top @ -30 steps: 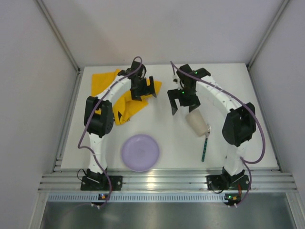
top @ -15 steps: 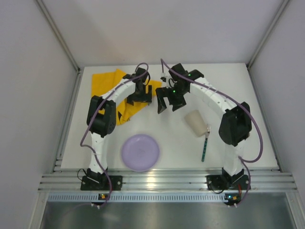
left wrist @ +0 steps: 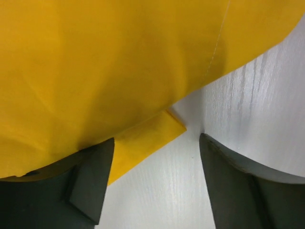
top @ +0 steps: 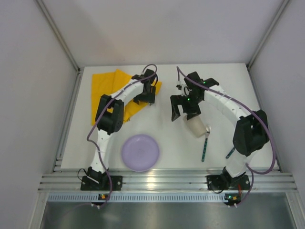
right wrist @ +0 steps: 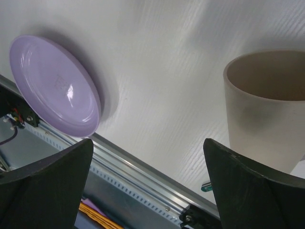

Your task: Set the dinner table for one person

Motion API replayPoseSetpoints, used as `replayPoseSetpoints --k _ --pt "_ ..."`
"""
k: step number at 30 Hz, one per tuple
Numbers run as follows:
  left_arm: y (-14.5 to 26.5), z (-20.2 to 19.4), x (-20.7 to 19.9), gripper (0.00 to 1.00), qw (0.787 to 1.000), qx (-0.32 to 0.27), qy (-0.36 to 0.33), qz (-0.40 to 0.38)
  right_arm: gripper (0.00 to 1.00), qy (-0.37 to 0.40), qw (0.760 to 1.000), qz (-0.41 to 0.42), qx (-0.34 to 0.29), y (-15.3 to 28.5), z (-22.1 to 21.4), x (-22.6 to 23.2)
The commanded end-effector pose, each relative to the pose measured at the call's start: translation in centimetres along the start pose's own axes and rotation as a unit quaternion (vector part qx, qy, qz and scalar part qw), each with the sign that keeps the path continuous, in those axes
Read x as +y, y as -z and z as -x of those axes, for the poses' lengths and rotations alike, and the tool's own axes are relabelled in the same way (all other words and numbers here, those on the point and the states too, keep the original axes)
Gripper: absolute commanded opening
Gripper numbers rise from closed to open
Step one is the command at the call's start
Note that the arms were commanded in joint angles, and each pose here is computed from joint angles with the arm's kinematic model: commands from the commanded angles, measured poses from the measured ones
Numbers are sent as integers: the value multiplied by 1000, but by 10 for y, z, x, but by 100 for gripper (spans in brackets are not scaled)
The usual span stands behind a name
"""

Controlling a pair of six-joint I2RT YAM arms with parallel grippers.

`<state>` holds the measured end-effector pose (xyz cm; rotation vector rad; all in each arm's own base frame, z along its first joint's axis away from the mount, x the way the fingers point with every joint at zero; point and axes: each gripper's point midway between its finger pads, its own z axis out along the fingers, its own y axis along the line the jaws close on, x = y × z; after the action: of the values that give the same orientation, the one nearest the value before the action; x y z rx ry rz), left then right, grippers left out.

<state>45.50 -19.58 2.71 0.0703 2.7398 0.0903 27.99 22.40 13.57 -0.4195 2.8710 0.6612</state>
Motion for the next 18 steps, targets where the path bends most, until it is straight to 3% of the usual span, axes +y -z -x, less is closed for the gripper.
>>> replayPoseSetpoints --k 1,3,6,8,9,10,15,18 --pt "-34 -15 17 74 998 30 -16 49 100 26 999 4 -45 15 12 4" --pt "-37 -9 17 60 998 26 -18 49 100 27 999 1 -44 17 11 3" --pt "-43 -6 25 46 997 24 -29 70 100 31 999 -2 -43 20 11 1" --pt "-47 -8 30 8 996 29 -31 79 100 36 998 -8 -41 23 9 -2" --pt "-48 -8 32 8 996 30 -30 82 100 35 998 -11 -42 24 10 -4" --pt "-48 -8 34 0 996 30 -27 84 100 36 998 -14 -43 26 9 -5" --pt "-40 -4 28 0 997 28 -24 72 100 21 998 -13 -50 29 6 -13" --pt "-16 13 3 0 999 7 -13 29 100 16 998 -17 -55 32 6 -16"
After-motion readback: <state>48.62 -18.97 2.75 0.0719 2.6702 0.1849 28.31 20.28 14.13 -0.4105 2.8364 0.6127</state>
